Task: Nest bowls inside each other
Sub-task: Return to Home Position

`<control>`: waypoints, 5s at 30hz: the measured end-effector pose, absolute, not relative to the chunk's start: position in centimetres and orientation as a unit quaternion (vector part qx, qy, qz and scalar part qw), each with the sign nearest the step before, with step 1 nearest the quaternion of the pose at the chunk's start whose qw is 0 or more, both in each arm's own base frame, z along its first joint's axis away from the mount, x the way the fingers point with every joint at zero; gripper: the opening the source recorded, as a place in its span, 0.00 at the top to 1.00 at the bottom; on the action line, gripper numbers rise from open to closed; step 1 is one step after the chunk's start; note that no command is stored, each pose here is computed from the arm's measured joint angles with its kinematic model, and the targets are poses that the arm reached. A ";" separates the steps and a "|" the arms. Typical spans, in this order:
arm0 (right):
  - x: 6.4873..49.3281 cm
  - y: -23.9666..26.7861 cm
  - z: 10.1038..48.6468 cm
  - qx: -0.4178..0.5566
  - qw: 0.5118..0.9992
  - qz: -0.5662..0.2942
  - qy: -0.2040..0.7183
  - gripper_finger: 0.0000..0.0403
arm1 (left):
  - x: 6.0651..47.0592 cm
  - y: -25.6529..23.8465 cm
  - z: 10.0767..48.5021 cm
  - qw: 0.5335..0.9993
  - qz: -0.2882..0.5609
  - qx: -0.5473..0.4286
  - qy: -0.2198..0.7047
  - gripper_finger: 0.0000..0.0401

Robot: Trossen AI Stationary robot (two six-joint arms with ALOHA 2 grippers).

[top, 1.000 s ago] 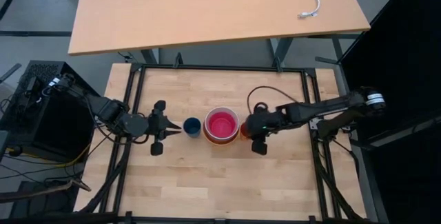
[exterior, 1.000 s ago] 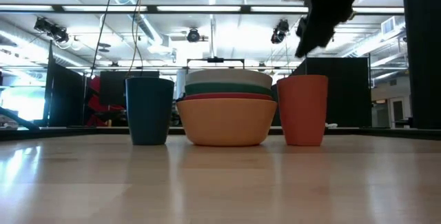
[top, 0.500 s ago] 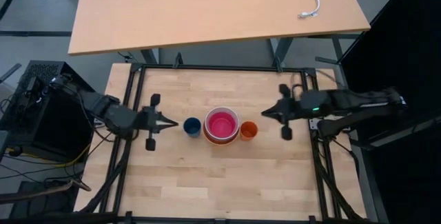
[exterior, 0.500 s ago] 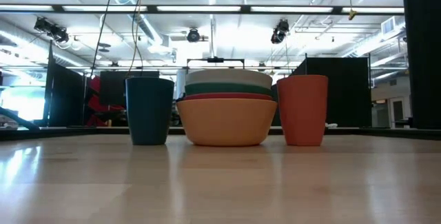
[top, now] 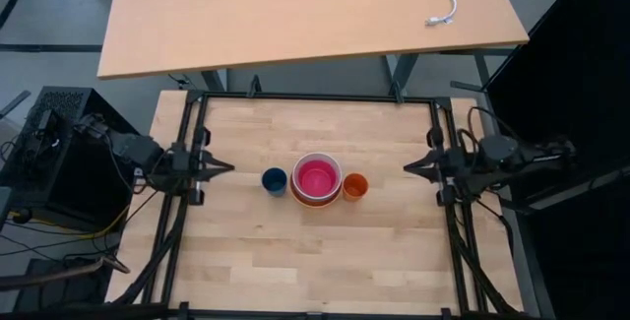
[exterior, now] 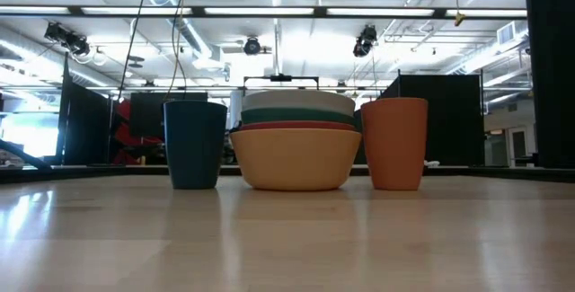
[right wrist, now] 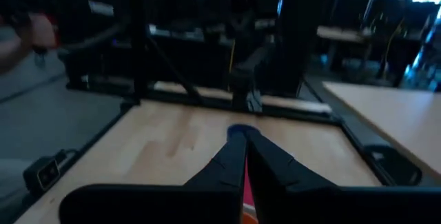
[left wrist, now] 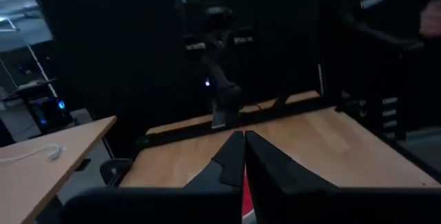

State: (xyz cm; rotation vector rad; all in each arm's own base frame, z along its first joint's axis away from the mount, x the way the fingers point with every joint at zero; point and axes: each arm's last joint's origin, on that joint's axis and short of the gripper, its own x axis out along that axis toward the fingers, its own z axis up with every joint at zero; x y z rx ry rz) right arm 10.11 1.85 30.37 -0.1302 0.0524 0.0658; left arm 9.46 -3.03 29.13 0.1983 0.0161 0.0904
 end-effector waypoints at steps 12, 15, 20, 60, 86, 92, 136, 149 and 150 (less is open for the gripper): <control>9.5 1.8 24.0 -0.051 0.998 0.037 -0.028 1.00 | 8.7 -2.4 24.6 0.994 0.085 0.062 -0.017 1.00; 9.7 1.8 23.0 -0.040 0.998 0.029 -0.029 1.00 | 8.8 -2.3 24.2 0.994 0.094 0.059 -0.016 1.00; 10.0 1.6 21.7 -0.032 0.999 0.018 -0.028 1.00 | 9.3 -2.0 22.9 0.992 0.118 0.037 -0.007 1.00; 10.8 0.1 18.5 -0.031 0.999 -0.020 -0.024 1.00 | 10.9 1.6 17.8 0.991 0.129 -0.017 -0.027 1.00; 9.8 0.1 19.1 -0.040 0.997 -0.001 -0.062 1.00 | 10.9 1.5 17.8 0.993 0.104 -0.019 -0.050 1.00; 9.5 0.1 19.3 -0.042 0.996 0.001 -0.073 1.00 | 10.9 1.5 18.1 0.994 0.091 -0.007 -0.066 1.00; 9.3 0.1 19.4 -0.041 0.996 0.000 -0.078 1.00 | 10.8 1.4 18.3 0.994 0.084 0.013 -0.075 0.99; 9.3 0.1 19.4 -0.041 0.996 0.000 -0.078 1.00 | 10.8 1.4 18.3 0.994 0.084 0.013 -0.075 0.98; 9.3 0.1 19.4 -0.041 0.996 0.000 -0.078 1.00 | 10.8 1.4 18.3 0.994 0.084 0.013 -0.075 0.98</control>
